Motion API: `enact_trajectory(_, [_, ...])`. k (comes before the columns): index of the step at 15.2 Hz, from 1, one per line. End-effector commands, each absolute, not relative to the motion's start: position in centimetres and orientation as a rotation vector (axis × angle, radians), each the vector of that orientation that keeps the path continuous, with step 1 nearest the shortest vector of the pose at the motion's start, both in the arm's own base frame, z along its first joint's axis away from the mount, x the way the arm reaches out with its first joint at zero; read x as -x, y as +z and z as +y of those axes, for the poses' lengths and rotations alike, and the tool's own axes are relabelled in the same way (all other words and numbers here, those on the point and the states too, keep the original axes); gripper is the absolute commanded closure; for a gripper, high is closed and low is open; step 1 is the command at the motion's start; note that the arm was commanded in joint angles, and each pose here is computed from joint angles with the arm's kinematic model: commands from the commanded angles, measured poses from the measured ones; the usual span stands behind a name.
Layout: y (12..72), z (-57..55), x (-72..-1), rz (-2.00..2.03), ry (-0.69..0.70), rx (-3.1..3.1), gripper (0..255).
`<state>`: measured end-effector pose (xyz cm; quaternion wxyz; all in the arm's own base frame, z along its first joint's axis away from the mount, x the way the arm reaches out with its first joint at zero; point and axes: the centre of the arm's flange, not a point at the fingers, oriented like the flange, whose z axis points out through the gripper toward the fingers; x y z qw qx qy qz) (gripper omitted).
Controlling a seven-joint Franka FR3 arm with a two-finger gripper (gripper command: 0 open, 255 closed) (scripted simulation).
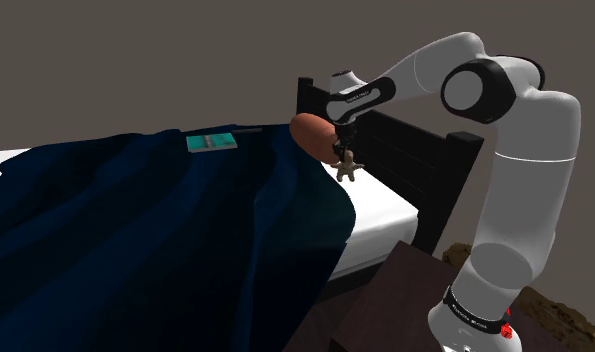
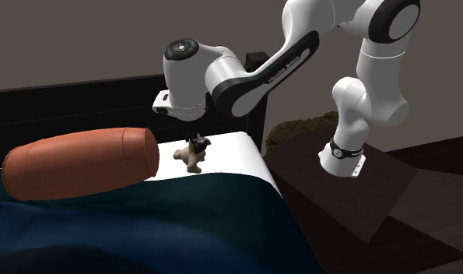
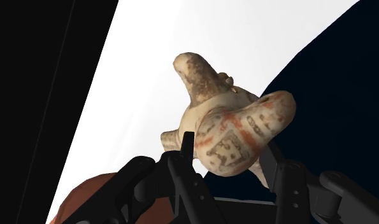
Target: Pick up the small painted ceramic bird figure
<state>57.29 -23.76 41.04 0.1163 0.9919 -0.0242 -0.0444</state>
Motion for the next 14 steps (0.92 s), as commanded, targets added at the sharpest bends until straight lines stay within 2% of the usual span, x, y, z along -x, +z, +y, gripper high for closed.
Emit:
enact_trajectory(1, [42.0,-23.7,-57.3,-0.071,-0.129,-2.905,255])
enact_trajectory(14, [47.9,-23.7,-57.3,-0.071,-0.129,-2.905,255])
